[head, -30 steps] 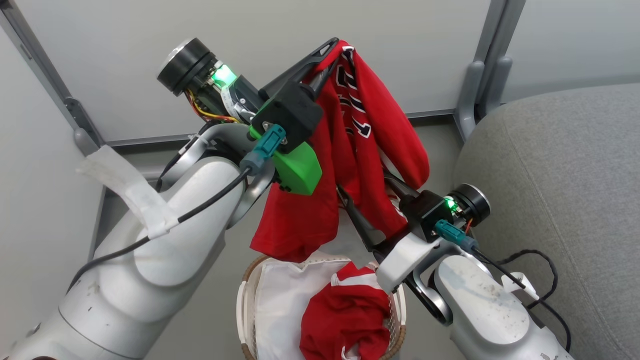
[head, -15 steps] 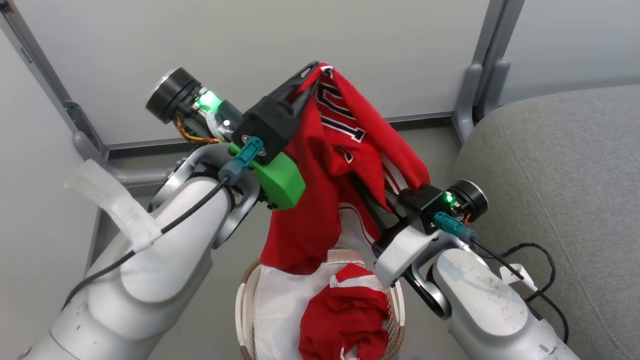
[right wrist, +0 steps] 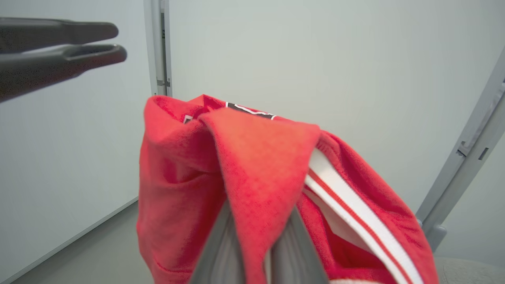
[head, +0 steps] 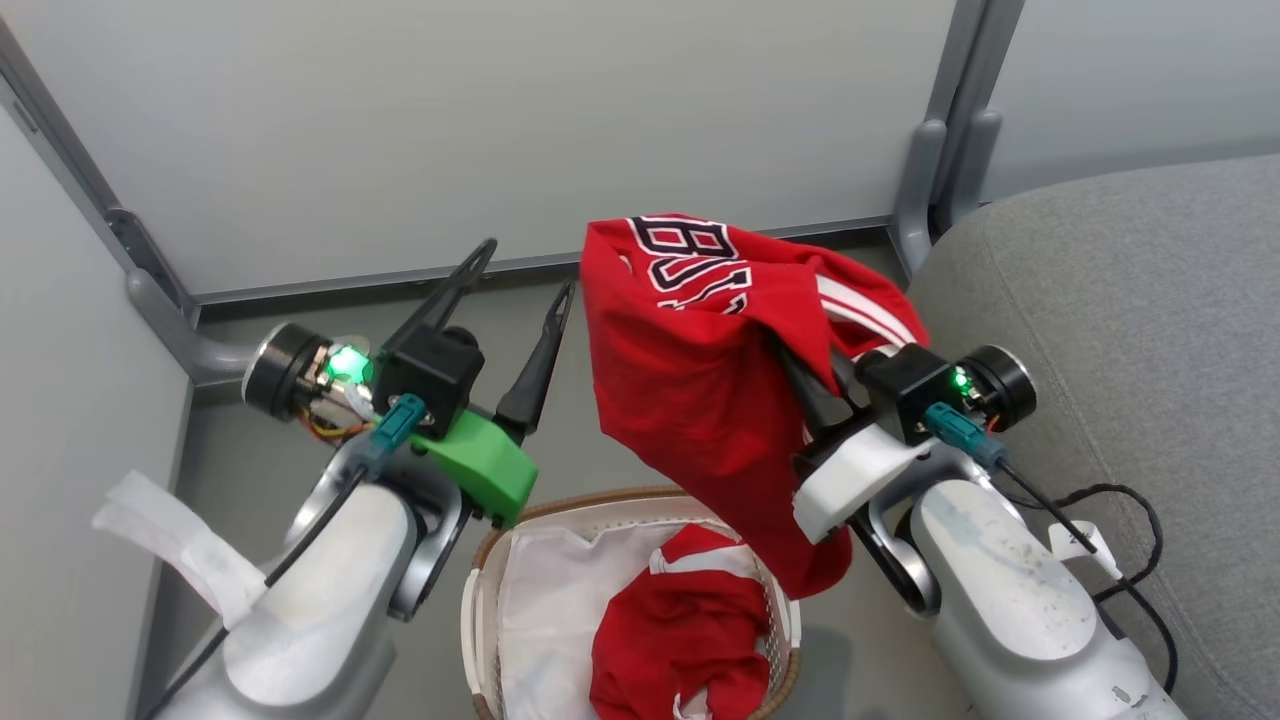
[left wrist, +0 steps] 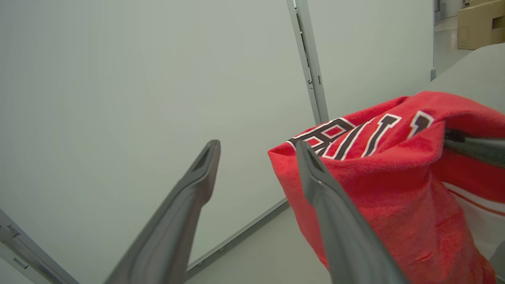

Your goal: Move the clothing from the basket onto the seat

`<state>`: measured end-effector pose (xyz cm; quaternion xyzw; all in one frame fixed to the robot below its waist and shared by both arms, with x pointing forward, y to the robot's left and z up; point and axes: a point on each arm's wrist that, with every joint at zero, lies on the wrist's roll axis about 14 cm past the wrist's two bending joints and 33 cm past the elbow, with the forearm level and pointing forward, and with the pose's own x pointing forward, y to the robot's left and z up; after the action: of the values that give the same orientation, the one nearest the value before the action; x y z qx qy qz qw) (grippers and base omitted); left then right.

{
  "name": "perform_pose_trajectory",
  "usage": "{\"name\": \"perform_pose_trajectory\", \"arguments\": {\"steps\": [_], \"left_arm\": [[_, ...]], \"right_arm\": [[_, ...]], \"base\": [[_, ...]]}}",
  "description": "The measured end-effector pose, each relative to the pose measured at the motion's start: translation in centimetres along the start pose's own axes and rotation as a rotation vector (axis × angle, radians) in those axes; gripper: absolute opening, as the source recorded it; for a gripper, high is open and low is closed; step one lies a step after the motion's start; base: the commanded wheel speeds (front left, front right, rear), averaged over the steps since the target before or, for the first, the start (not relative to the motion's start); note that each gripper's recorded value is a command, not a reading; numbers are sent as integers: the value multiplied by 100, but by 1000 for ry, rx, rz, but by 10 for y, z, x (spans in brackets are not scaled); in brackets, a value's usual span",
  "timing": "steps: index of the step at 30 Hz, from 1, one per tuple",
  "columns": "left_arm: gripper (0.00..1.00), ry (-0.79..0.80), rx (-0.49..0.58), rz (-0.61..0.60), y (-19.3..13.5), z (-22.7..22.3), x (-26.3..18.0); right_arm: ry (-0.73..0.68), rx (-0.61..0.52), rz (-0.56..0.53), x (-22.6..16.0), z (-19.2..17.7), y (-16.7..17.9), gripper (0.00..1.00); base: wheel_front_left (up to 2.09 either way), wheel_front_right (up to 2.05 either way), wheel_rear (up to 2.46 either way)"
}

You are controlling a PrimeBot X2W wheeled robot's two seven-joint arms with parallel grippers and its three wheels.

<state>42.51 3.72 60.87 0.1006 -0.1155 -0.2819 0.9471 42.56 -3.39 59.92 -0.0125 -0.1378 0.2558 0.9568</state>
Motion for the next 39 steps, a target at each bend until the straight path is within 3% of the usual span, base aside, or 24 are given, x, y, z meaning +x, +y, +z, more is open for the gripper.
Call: {"name": "perform_pose_trajectory", "arguments": {"steps": [15, 29, 39], "left_arm": [[100, 116, -253, 55, -44, -68, -43], [100, 143, -310, 22, -71, -85, -41], [100, 139, -324, -78, -96, -88, -20]], "right_arm": [[62, -39, -200, -33, -22, -59, 0], [98, -55, -303, -60, -33, -87, 0], [96, -114, -438, -92, -23, -128, 0]], "base": [[0, 0, 0], [0, 0, 0], [0, 0, 0]]}}
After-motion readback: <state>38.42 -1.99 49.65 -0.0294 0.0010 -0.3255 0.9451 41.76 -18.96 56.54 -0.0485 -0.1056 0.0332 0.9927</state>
